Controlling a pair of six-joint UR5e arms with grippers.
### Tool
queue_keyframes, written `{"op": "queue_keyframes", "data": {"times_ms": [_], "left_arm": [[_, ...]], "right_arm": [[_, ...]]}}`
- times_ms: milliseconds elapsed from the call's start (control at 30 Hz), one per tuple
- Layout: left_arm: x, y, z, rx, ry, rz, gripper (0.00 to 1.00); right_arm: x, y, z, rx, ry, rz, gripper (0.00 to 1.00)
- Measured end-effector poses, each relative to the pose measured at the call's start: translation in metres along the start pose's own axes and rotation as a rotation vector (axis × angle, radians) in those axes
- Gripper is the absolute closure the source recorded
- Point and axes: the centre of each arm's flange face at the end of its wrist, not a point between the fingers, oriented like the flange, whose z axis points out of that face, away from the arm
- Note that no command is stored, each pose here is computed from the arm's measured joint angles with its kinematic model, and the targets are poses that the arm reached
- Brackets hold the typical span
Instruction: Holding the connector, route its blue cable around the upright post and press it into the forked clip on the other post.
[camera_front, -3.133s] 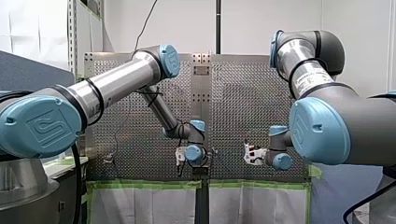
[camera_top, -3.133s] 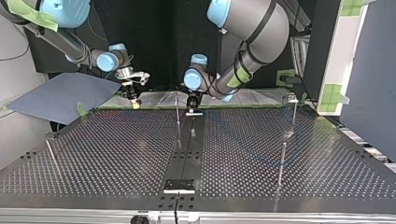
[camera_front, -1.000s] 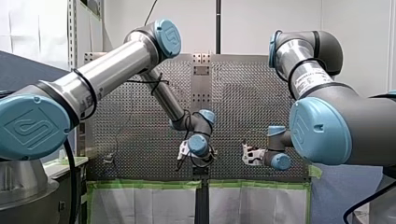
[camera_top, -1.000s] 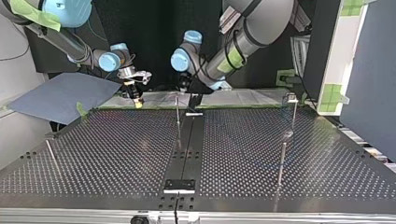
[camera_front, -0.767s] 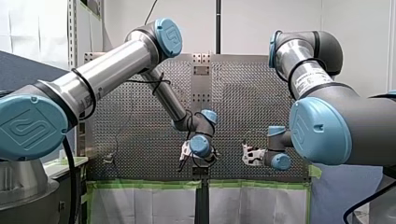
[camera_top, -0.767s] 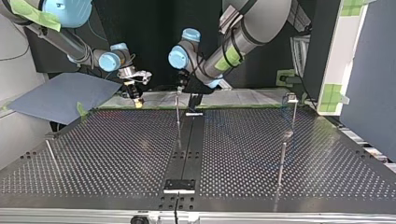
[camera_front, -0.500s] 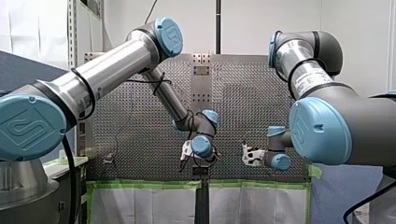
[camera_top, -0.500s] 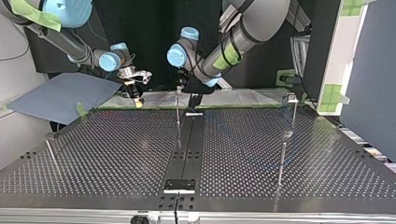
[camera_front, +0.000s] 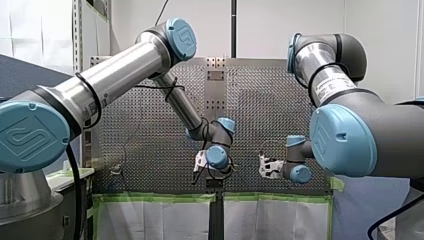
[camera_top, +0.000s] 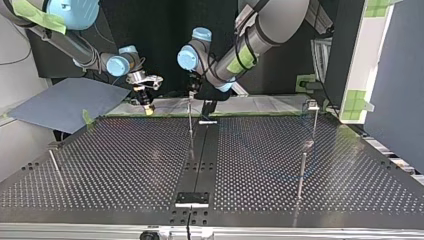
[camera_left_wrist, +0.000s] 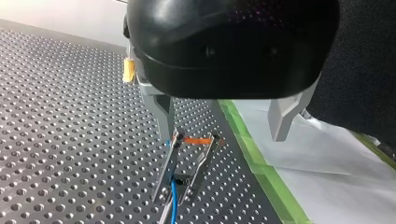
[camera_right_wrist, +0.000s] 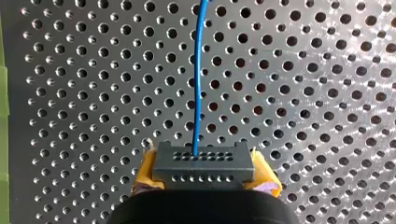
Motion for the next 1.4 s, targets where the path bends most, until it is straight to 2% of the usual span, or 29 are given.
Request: {"op": "queue_keyframes", "data": {"times_ms": [600,1100,1200,1400], "left_arm": [[-0.001,-0.011,-0.009,-0.038,-0.021,0.018,0.0],[0.0,-0.014,-0.013,-0.036,-0.019,0.023,0.0],[0.0,-0.016,-0.018,-0.038,-0.022,0.027,0.0],[-0.011,-0.024,-0.038,-0.016,-0.061,0.007,0.0]], "right_arm": [[-0.001,-0.002,0.0,0.003,0.004,0.0,0.98],[-0.002,-0.002,0.0,0.006,0.0,0.001,0.98],[-0.002,-0.002,0.0,0.006,-0.001,0.001,0.98],[-0.002,-0.002,0.0,0.006,-0.004,0.001,0.98]]}}
